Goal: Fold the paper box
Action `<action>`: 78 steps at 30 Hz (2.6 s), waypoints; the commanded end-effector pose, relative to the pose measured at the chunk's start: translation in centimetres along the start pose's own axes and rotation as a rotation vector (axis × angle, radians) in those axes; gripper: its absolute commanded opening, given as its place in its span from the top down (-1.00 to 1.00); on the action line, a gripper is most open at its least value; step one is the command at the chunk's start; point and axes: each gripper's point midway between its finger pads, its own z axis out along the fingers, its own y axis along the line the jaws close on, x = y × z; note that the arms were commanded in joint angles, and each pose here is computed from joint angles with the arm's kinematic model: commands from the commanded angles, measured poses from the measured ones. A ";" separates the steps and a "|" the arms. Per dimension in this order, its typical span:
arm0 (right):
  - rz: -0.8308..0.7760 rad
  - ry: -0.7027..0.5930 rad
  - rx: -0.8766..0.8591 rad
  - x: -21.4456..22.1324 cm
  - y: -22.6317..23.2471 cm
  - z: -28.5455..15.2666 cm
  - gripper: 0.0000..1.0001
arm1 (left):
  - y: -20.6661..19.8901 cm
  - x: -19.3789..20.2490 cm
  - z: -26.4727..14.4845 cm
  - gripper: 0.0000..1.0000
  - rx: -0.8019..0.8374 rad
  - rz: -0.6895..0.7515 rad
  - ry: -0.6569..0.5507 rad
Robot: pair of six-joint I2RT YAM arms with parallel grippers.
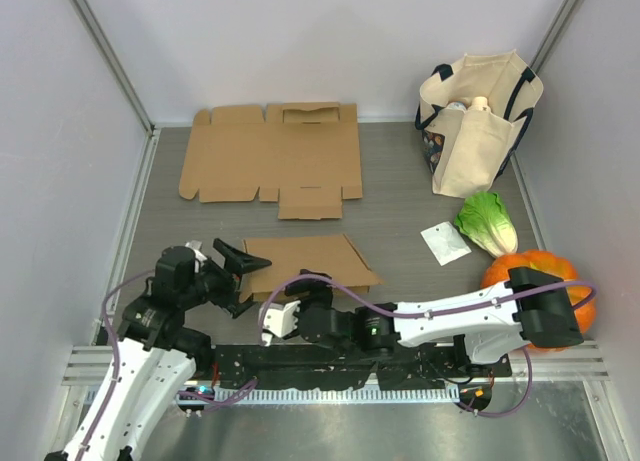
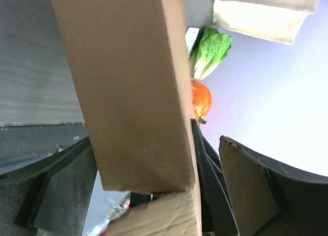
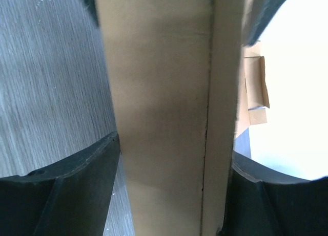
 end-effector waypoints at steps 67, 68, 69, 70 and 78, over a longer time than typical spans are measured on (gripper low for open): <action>0.557 0.343 -0.636 4.3 -4.3 3.0 -0.17 | -13.5 -5.5 -0.7 0.74 0.131 1.215 -0.266; 0.556 0.342 -0.638 4.2 -4.3 3.1 -0.18 | -13.5 -5.3 -0.7 0.74 0.137 1.212 -0.262; 0.556 0.343 -0.639 4.3 -4.2 3.3 -0.18 | -13.1 -5.3 -0.6 0.74 0.134 1.205 -0.258; 0.555 0.341 -0.639 4.2 -4.2 3.4 -0.18 | -13.0 -5.4 -0.6 0.74 0.133 1.200 -0.265; 0.548 0.344 -0.637 4.4 -4.3 4.9 -0.24 | -11.7 -5.8 0.4 0.85 0.112 1.155 -0.254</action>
